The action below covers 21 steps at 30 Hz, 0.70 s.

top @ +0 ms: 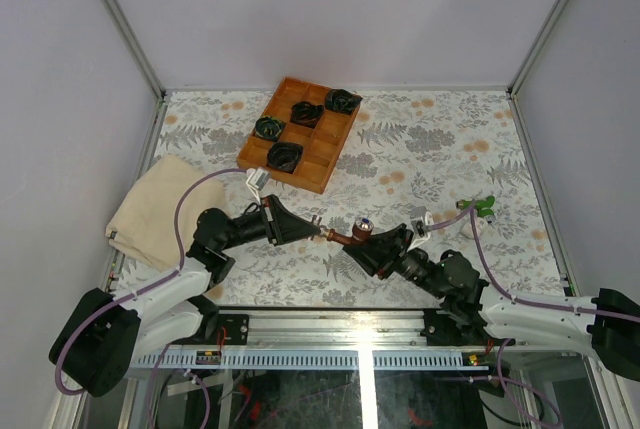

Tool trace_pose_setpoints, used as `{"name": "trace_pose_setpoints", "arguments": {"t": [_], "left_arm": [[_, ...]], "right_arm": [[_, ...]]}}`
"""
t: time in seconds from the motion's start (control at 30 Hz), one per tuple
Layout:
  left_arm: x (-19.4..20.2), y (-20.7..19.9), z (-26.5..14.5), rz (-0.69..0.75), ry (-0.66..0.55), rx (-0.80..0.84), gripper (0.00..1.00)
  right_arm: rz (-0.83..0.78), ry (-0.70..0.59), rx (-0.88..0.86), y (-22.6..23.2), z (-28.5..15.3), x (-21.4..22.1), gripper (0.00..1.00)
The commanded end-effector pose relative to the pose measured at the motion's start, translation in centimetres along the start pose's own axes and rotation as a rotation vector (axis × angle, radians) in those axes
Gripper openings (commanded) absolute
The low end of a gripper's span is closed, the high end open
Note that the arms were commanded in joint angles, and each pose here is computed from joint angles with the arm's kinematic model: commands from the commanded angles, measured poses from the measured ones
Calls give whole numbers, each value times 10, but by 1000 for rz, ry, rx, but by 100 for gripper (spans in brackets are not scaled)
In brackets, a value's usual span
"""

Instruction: Install the water faucets

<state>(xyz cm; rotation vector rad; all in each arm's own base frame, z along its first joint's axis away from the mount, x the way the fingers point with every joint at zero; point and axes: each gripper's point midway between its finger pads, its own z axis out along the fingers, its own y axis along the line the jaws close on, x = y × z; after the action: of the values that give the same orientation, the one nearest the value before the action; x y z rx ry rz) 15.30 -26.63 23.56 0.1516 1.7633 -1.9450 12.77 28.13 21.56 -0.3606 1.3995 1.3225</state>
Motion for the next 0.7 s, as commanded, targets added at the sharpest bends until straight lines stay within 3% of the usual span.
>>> {"name": "trace_pose_setpoints", "arguments": {"t": [0.0, 0.23, 0.67], "left_arm": [[-3, -25, 3, 62, -2, 78, 0], [1, -29, 2, 109, 17, 113, 0], [3, -54, 1, 252, 44, 262, 0]], "right_arm": [[10, -77, -42, 15, 10, -24, 0], [59, -59, 43, 3, 13, -21, 0], [269, -71, -35, 26, 24, -32, 0]]}}
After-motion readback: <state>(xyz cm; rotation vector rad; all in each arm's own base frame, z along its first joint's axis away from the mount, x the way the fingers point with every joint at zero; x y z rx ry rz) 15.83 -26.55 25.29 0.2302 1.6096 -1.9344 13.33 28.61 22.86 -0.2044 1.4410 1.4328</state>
